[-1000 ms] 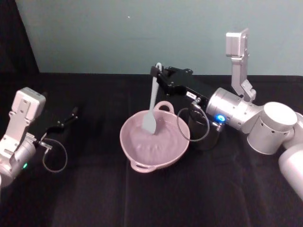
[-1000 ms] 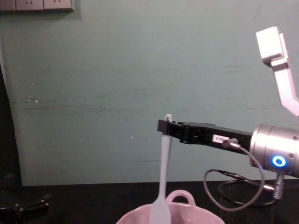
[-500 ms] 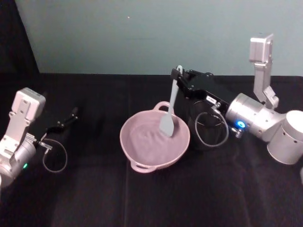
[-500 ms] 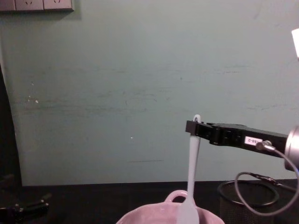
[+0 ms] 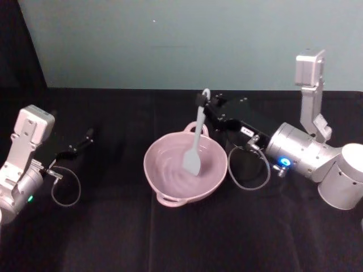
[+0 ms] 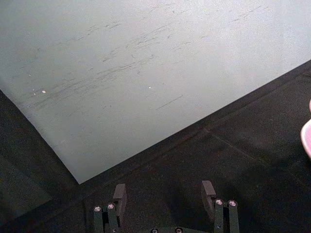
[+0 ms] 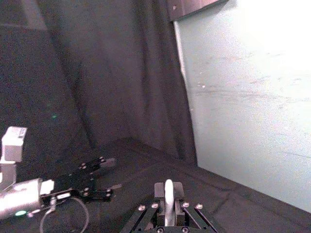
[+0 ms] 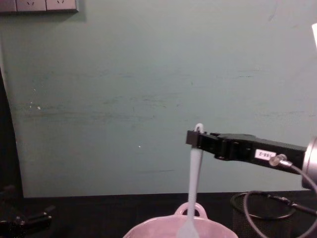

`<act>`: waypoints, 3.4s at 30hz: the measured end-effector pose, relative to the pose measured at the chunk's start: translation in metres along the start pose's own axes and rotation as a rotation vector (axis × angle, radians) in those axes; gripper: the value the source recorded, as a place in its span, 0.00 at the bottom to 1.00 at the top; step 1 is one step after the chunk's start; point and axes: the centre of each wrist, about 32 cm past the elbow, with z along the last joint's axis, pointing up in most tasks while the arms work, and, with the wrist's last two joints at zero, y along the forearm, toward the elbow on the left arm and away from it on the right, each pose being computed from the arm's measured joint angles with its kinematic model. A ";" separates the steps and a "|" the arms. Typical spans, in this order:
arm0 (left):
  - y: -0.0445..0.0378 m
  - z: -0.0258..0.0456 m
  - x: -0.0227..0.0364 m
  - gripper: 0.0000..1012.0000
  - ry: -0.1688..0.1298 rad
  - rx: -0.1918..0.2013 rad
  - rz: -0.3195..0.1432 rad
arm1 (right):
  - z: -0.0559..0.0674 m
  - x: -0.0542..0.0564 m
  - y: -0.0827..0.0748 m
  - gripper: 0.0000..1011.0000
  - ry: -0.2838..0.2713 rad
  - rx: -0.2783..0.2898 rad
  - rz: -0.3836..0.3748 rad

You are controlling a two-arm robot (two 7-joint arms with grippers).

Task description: Use the one hand to pick up the spoon and stir the clear water in the bowl.

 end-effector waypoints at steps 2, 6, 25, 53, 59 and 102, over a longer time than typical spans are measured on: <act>0.0000 0.0000 0.0000 1.00 0.000 0.000 0.000 | -0.001 -0.004 0.004 0.11 0.002 -0.004 0.019; 0.0000 0.0000 0.0000 1.00 0.000 0.000 0.000 | -0.002 -0.007 0.013 0.11 0.005 -0.011 0.047; 0.0000 0.0000 0.0000 1.00 0.000 0.000 0.000 | 0.000 0.016 0.055 0.11 -0.004 -0.030 0.061; 0.0000 0.0000 0.0000 1.00 0.000 0.000 0.000 | 0.003 -0.003 0.008 0.11 -0.014 -0.042 0.031; 0.0000 0.0000 0.0000 1.00 0.000 0.000 0.000 | 0.002 -0.011 0.022 0.11 -0.011 -0.042 0.077; 0.0000 0.0000 0.0000 1.00 0.000 0.000 0.000 | 0.009 0.001 0.007 0.11 -0.072 -0.067 -0.004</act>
